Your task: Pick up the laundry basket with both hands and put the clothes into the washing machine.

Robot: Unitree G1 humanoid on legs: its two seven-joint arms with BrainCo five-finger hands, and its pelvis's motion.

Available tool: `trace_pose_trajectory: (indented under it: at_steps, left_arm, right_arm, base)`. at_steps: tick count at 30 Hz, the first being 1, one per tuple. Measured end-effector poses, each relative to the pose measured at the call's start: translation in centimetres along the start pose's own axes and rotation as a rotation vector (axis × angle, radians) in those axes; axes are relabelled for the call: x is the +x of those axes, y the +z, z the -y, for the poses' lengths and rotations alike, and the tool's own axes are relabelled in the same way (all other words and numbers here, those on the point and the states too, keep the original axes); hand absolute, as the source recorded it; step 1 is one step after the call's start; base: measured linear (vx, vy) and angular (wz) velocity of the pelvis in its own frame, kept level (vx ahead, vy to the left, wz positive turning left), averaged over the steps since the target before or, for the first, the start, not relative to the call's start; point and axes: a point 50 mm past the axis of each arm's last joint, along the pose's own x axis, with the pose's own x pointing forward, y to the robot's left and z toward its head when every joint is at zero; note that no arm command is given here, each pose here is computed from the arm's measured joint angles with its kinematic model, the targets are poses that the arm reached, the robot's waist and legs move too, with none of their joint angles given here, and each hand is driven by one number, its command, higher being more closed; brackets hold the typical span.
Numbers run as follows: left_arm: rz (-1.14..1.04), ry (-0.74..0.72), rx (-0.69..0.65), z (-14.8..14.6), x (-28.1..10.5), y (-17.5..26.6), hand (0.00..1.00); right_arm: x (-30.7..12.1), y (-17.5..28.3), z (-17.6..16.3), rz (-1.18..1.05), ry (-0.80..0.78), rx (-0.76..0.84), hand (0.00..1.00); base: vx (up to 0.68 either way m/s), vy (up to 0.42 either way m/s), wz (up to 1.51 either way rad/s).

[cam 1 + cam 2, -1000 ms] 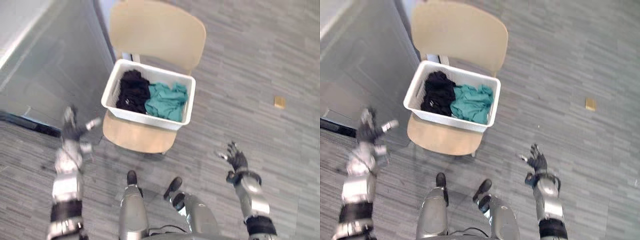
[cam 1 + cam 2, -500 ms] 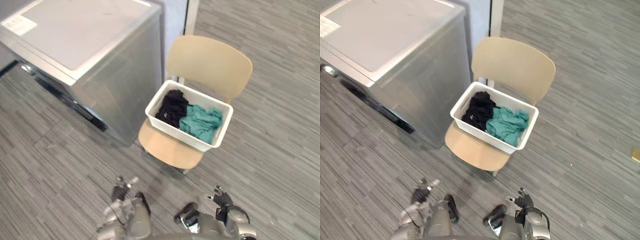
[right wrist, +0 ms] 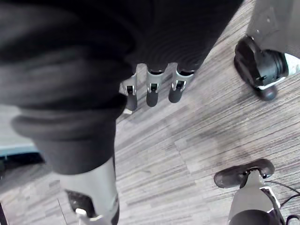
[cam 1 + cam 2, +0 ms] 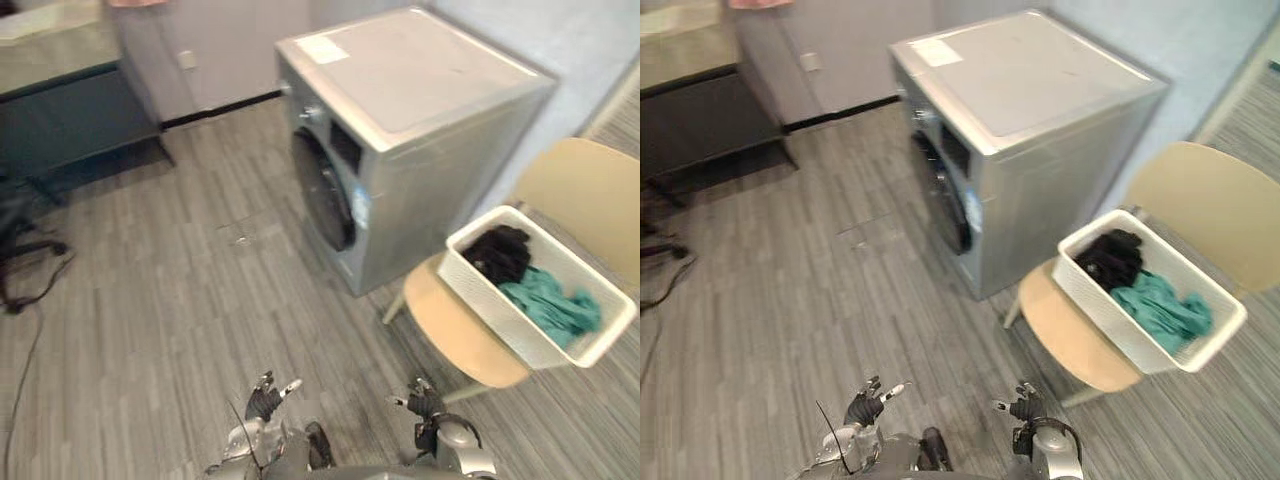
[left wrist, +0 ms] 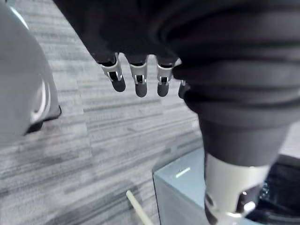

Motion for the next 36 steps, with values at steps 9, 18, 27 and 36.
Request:
trace_pose_trajectory:
  at_steps: [9, 18, 27, 36]
  left_arm:
    - [-0.005, -0.010, 0.059, 0.1, 0.5, 0.3, 0.00]
    - [0.001, -0.056, 0.108, 1.6, 1.5, 1.2, 0.00]
    - [0.003, -0.057, 0.096, 1.8, 1.3, 1.0, 0.00]
    - [-0.008, 0.024, 0.060, -0.2, 0.6, 0.0, 0.00]
  right_arm:
    - [-0.2, 5.2, -1.6, 0.240, 0.066, 0.080, 0.00]
    - [-1.1, 8.2, -1.2, 0.390, 0.026, 0.113, 0.00]
    - [-1.8, 11.0, 0.7, 0.517, -0.090, 0.176, 0.00]
    - [-1.2, 13.1, -2.1, 0.550, 0.013, 0.042, 0.00]
  base:
    - [0.09, 0.086, 0.75]
    - [0.33, -0.024, 0.09]
    - [0.30, 0.078, -0.73]
    - [0.09, 0.415, -0.86]
